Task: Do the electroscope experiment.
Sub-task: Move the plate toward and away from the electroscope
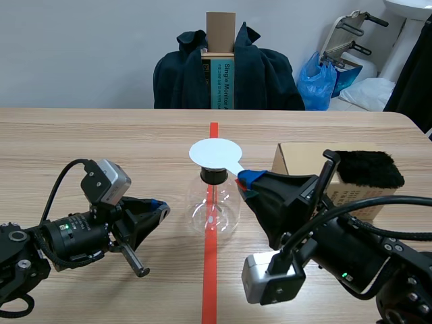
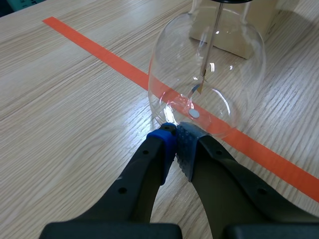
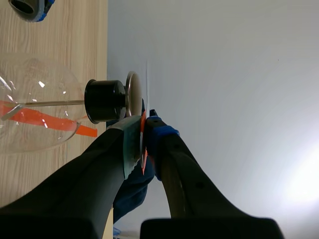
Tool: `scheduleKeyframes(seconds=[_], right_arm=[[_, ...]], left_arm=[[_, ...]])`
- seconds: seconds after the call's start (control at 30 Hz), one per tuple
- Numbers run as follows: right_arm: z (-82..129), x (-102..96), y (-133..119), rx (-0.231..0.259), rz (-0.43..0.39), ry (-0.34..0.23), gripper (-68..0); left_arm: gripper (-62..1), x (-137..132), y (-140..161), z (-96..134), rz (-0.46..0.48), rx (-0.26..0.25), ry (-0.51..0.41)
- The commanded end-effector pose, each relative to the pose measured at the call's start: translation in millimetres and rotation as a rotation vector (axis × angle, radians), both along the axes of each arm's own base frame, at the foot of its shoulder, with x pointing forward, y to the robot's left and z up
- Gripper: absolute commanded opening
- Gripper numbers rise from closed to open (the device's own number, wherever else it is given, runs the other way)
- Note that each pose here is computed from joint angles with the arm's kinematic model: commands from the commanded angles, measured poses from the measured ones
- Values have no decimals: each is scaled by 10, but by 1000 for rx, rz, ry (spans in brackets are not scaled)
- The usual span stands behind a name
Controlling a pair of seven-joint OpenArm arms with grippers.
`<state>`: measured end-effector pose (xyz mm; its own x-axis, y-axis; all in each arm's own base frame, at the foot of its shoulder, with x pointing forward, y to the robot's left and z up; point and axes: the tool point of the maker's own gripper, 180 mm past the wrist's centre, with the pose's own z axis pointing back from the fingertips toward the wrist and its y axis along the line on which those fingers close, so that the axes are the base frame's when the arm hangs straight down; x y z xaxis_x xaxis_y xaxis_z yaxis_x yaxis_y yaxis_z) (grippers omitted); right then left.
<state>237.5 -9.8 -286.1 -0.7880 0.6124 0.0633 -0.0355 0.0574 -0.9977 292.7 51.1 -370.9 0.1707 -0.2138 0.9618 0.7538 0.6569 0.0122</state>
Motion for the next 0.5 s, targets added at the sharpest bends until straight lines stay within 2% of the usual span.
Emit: scheduleKeyframes(seconds=[0.0, 0.47], right_arm=[[127, 46, 9, 14, 4, -42, -667], [119, 41, 13, 6, 7, -46, -667]], left_arm=[[-581, 79, -23, 140, 0, -29, -41], [-581, 74, -18, 112, 0, -17, -31]])
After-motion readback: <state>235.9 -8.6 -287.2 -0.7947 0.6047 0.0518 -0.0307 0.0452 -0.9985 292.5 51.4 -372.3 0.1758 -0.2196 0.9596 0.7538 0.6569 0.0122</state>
